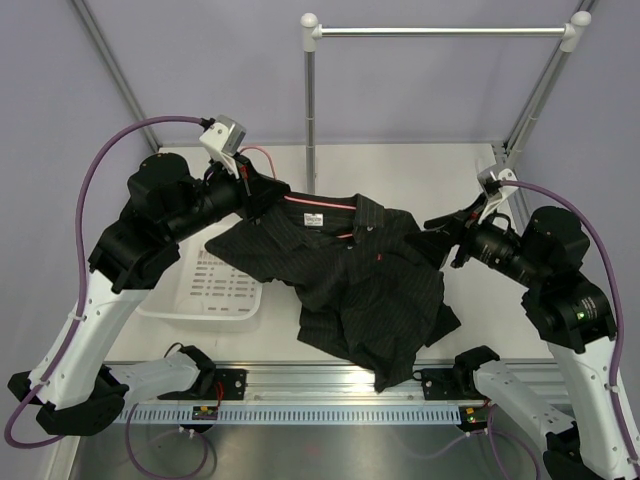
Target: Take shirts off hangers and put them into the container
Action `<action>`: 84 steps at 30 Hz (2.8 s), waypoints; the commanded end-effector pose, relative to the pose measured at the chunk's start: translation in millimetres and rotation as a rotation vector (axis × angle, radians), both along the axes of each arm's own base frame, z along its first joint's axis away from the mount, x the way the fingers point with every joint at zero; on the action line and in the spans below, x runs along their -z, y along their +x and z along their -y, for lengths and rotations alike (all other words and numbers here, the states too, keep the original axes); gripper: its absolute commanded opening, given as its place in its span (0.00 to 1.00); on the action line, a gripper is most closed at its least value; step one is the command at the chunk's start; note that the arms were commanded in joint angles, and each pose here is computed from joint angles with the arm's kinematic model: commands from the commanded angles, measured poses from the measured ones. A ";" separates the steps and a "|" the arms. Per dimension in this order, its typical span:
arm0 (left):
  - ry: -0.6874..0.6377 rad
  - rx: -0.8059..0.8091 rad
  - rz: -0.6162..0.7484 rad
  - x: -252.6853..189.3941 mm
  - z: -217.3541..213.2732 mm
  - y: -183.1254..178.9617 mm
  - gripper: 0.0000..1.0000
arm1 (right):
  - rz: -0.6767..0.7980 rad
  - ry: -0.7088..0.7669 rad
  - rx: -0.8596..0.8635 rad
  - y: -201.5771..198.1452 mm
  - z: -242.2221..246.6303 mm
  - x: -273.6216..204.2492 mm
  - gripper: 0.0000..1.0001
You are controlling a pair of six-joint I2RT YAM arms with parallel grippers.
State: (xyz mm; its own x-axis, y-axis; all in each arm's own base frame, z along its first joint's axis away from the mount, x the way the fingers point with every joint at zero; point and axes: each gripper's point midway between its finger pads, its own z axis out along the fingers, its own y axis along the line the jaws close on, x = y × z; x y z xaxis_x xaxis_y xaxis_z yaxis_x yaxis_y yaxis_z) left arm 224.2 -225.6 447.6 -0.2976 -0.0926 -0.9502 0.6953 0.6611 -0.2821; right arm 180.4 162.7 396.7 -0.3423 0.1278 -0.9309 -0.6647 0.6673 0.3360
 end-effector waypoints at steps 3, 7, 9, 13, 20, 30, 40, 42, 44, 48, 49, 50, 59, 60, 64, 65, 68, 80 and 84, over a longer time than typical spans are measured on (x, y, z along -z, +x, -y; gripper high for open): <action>-0.063 0.038 0.097 -35.0 -3.8 -14.6 0.00 | 0.006 -0.048 0.044 16.1 4.2 11.1 0.67; -0.079 0.064 0.097 -39.5 -2.1 -20.7 0.00 | -0.014 -0.039 0.024 22.6 -2.4 18.0 0.65; -0.094 0.091 0.101 -44.0 0.7 -25.2 0.00 | -0.014 -0.038 0.010 25.5 -5.7 18.9 0.60; -0.093 0.078 0.110 -47.9 -2.4 -25.5 0.00 | -0.023 -0.029 0.016 28.4 -6.5 17.8 0.15; -0.037 -0.037 0.096 -36.6 -11.6 -2.7 0.00 | 0.016 -0.001 0.200 26.0 23.0 -1.7 0.00; -0.038 -0.006 0.087 -22.1 -6.0 -4.2 0.00 | 0.061 0.008 0.813 63.1 119.3 -54.2 0.00; -0.117 0.035 0.187 -36.9 -13.0 -25.8 0.00 | -0.157 -0.096 1.179 89.3 162.1 0.8 0.00; -0.149 0.014 0.227 -45.6 -22.4 -32.7 0.00 | -0.195 -0.117 1.191 91.1 161.6 24.1 0.00; -0.191 0.005 0.263 -51.4 -25.4 -35.1 0.00 | -0.228 -0.137 1.173 91.8 157.9 41.9 0.00; -0.283 -0.032 0.350 -75.1 -40.9 -46.2 0.00 | -0.275 -0.107 1.086 89.4 141.2 69.4 0.00; -0.312 -0.039 0.384 -84.3 -44.0 -48.1 0.00 | -0.278 -0.072 1.035 88.1 131.9 69.1 0.00; -0.326 -0.054 0.385 -82.7 -45.1 -45.7 0.00 | -0.291 -0.077 1.024 86.7 130.2 77.9 0.00; -0.367 -0.008 0.351 -87.5 -27.9 -37.6 0.00 | -0.333 -0.018 0.754 72.9 85.8 86.6 0.00; -0.367 0.001 0.342 -89.7 -25.0 -36.8 0.00 | -0.344 0.013 0.680 67.7 72.6 86.7 0.00; -0.334 0.082 0.285 -84.0 -2.4 -30.3 0.00 | -0.373 0.046 0.512 59.7 42.4 99.5 0.00; -0.304 0.107 0.254 -75.7 8.3 -22.8 0.00 | -0.369 0.034 0.493 57.2 40.6 101.5 0.00; -0.217 0.135 0.205 -67.0 20.6 -12.7 0.00 | -0.298 0.011 0.476 45.8 47.1 81.3 0.27; 0.040 0.284 0.140 -33.4 21.2 -34.3 0.00 | 0.011 0.018 0.080 -47.8 28.7 -75.7 0.90; 0.058 0.385 0.127 -18.7 24.3 -52.9 0.00 | 0.044 0.008 -0.122 -62.5 5.0 -93.0 0.87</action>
